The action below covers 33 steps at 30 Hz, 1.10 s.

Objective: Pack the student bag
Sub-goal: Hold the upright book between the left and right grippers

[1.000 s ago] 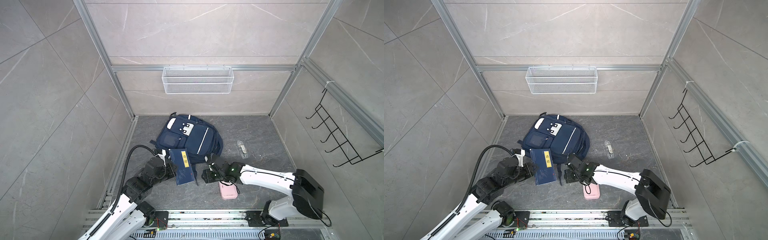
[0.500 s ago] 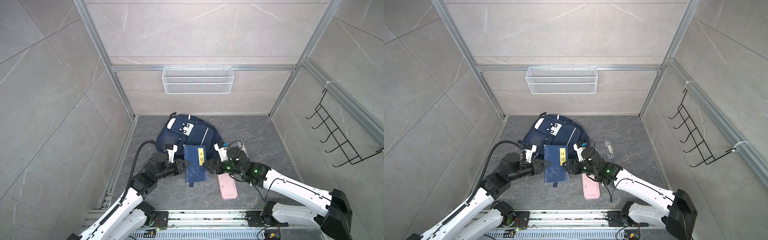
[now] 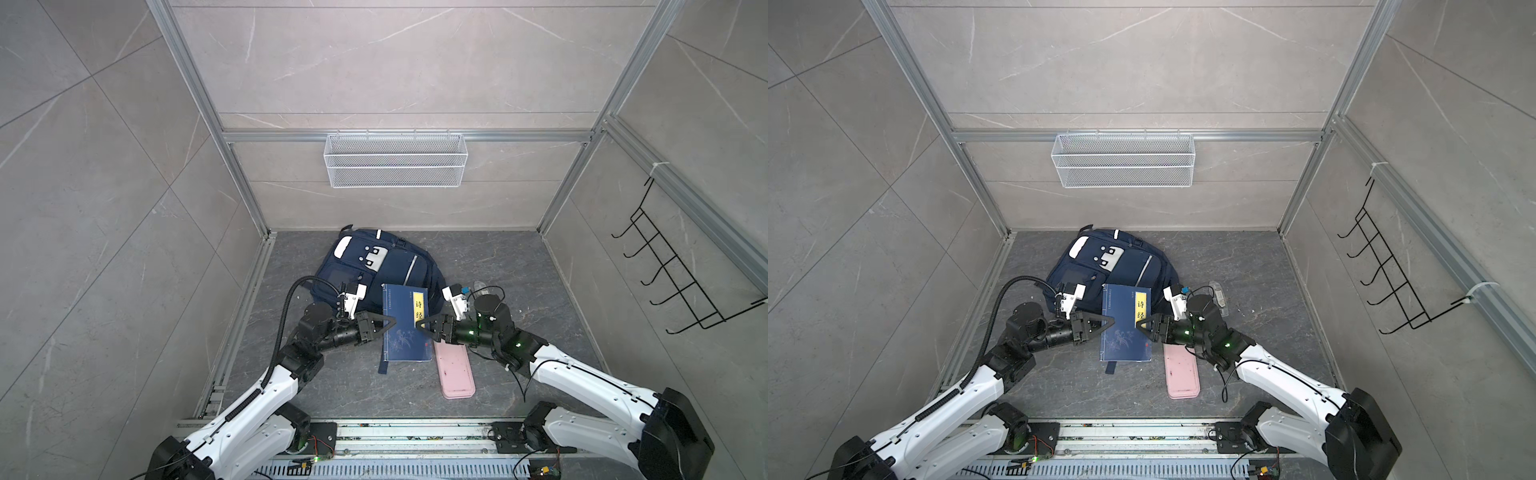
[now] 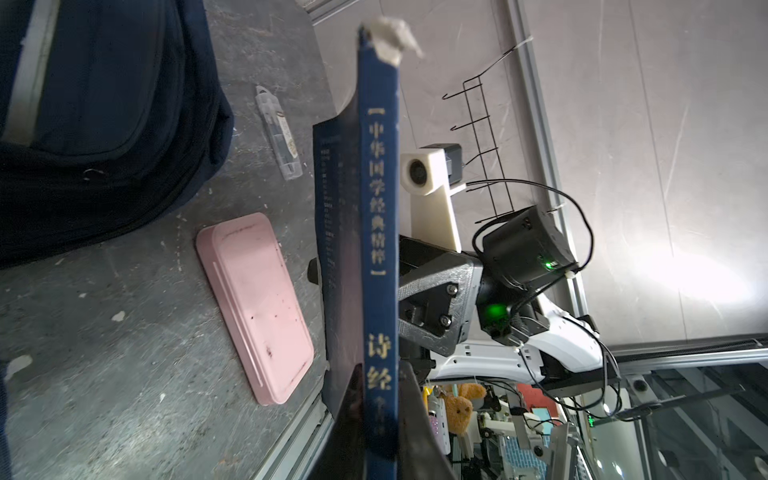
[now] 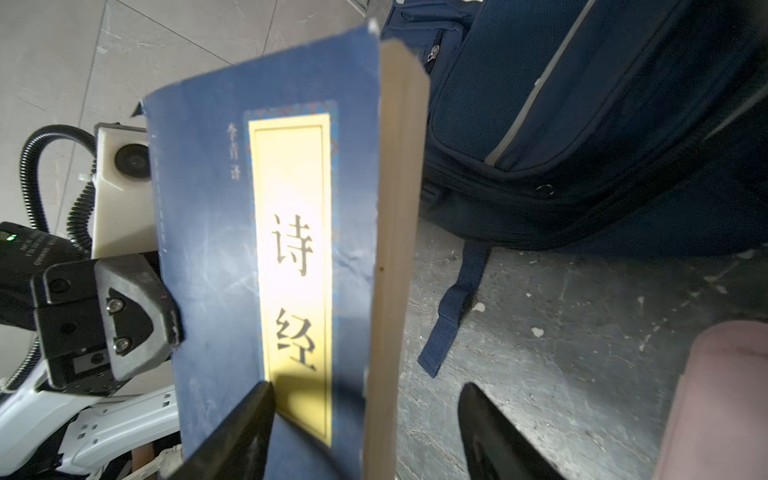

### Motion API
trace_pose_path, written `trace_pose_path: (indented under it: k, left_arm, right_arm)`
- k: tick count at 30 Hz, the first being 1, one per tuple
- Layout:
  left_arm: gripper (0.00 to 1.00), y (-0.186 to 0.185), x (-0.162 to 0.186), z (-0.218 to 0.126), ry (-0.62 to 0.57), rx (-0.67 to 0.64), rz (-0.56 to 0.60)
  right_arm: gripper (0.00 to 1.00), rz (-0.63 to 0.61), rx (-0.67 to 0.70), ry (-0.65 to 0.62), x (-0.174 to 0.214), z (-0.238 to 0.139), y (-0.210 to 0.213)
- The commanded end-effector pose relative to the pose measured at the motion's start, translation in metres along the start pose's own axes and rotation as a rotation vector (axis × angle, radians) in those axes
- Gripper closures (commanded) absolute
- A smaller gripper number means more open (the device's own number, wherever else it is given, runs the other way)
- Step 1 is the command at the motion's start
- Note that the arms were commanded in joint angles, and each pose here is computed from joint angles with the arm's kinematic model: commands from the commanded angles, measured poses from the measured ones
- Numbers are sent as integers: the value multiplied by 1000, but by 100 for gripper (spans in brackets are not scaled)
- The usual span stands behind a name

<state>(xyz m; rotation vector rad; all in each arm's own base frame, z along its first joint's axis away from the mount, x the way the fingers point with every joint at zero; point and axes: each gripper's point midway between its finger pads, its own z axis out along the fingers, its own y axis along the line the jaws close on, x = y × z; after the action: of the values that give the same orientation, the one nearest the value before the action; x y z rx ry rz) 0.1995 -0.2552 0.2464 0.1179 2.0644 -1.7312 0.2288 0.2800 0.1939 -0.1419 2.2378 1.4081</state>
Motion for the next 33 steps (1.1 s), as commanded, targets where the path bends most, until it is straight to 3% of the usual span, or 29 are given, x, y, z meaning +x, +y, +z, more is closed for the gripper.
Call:
trace_pose_path:
  k: [1, 8, 18, 25, 33]
  left_arm:
    - [100, -40, -10, -3, -14, 155, 81]
    - [100, -28, -14, -2, -27, 139, 45]
    - [100, 3, -15, -10, -35, 27, -7]
    - [100, 4, -11, -9, -9, 36, -12]
    - [99, 1, -8, -9, 10, 45, -7]
  right_arm:
    - [30, 7, -201, -6, -6, -6, 35]
    - [38, 29, -387, 3, -9, -11, 61]
    - [54, 17, -370, -26, -17, -24, 63]
    - [65, 27, -355, -23, -19, -20, 58]
    - [71, 40, -347, -22, -20, -15, 53]
